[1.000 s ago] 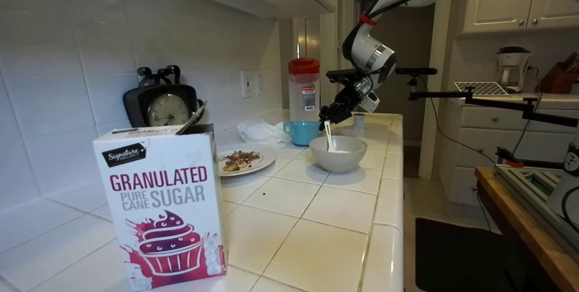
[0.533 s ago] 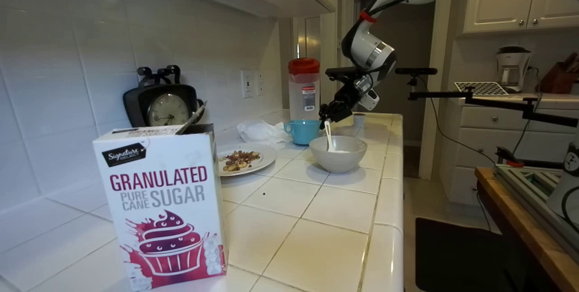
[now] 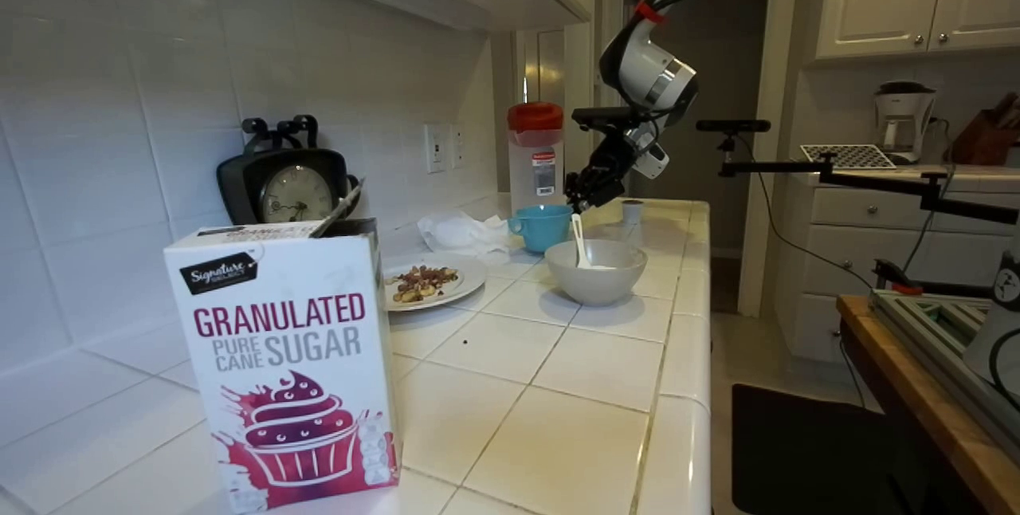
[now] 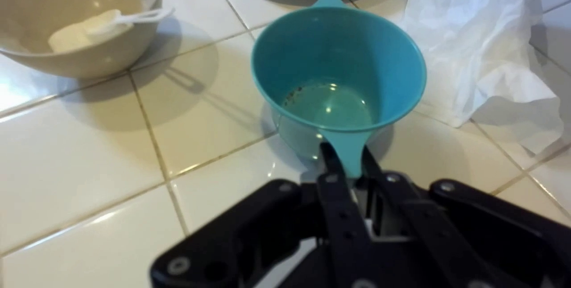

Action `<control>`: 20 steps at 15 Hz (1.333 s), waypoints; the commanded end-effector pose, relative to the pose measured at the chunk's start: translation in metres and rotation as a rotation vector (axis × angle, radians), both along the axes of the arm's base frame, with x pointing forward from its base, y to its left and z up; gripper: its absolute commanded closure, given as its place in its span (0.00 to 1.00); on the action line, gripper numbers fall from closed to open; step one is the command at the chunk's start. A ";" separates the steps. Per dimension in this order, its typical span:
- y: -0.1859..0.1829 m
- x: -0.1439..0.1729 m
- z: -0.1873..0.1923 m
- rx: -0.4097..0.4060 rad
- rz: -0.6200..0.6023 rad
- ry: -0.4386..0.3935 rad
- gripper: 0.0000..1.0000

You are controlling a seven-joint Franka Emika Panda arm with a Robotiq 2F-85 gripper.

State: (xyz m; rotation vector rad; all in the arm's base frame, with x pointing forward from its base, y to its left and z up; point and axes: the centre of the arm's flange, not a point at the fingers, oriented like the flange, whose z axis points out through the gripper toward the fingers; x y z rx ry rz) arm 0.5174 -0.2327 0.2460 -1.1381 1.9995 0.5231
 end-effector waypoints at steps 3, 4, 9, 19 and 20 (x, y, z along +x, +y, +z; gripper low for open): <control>0.007 0.002 0.005 -0.020 0.016 0.031 0.97; 0.008 0.002 0.004 -0.019 0.018 0.032 0.97; 0.008 0.003 0.001 -0.015 0.019 0.037 0.97; 0.008 0.003 -0.005 -0.002 0.012 0.044 0.62; 0.008 0.003 -0.005 -0.002 0.011 0.045 0.56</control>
